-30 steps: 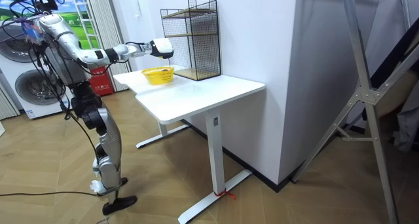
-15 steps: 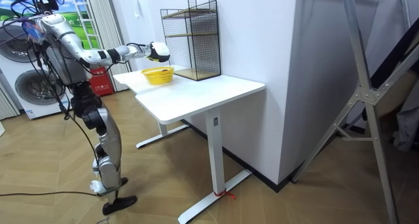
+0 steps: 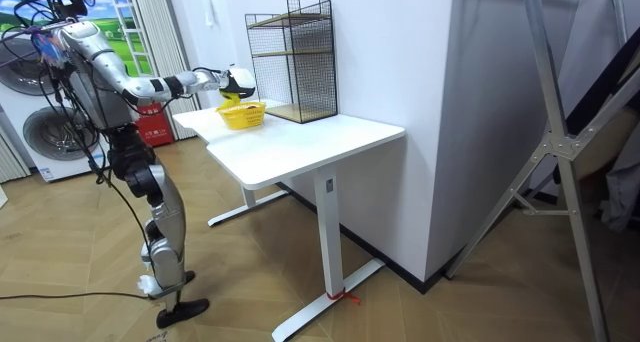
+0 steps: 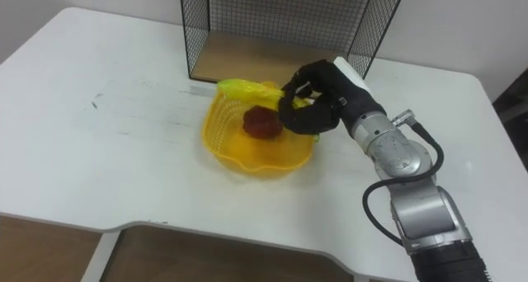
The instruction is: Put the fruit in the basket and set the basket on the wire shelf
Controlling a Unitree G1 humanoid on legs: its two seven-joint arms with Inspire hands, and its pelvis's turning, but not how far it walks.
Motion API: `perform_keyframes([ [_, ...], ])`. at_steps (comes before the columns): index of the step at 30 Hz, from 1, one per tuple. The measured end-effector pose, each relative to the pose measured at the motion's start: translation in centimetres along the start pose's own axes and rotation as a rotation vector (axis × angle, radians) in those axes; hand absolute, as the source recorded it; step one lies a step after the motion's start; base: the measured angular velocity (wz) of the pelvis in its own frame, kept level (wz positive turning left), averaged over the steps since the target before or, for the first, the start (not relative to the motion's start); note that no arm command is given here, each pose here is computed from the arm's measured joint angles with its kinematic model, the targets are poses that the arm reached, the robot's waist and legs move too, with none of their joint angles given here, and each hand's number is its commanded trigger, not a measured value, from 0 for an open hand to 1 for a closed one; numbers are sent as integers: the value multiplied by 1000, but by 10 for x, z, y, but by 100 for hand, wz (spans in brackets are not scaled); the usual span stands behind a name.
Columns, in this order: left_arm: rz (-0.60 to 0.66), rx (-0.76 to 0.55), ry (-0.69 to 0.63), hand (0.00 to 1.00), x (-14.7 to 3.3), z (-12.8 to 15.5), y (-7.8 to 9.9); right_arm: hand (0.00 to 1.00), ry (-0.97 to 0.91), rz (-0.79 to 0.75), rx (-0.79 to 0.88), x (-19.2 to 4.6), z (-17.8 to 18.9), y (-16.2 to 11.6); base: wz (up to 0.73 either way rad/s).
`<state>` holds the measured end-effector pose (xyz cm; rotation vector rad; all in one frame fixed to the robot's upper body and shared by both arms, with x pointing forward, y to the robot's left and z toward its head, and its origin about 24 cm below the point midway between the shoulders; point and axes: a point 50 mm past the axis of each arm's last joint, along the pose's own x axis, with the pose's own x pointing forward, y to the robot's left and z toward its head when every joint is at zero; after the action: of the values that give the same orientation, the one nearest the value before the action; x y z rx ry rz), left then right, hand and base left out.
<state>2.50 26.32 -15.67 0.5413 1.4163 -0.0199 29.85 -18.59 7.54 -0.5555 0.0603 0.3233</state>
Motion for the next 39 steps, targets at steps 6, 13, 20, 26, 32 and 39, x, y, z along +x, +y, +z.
perform_keyframes([
  [6,1,1,-6,0,0,2,1,0,-2,1,5,0,0,1,0],
  [13,-2,1,-1,0,0,0,-1,0,-2,1,6,0,0,1,1],
  [20,-13,-23,14,0,-1,-7,-5,0,11,5,49,1,-5,2,0],
  [26,-26,-115,33,0,-2,-15,-8,0,64,-51,144,-14,-25,0,0],
  [32,66,-413,84,0,-3,-30,-3,0,38,-258,277,-33,-34,-26,0],
  [39,324,-1026,208,0,-10,-60,13,0,176,-524,391,-77,-75,-41,0],
])
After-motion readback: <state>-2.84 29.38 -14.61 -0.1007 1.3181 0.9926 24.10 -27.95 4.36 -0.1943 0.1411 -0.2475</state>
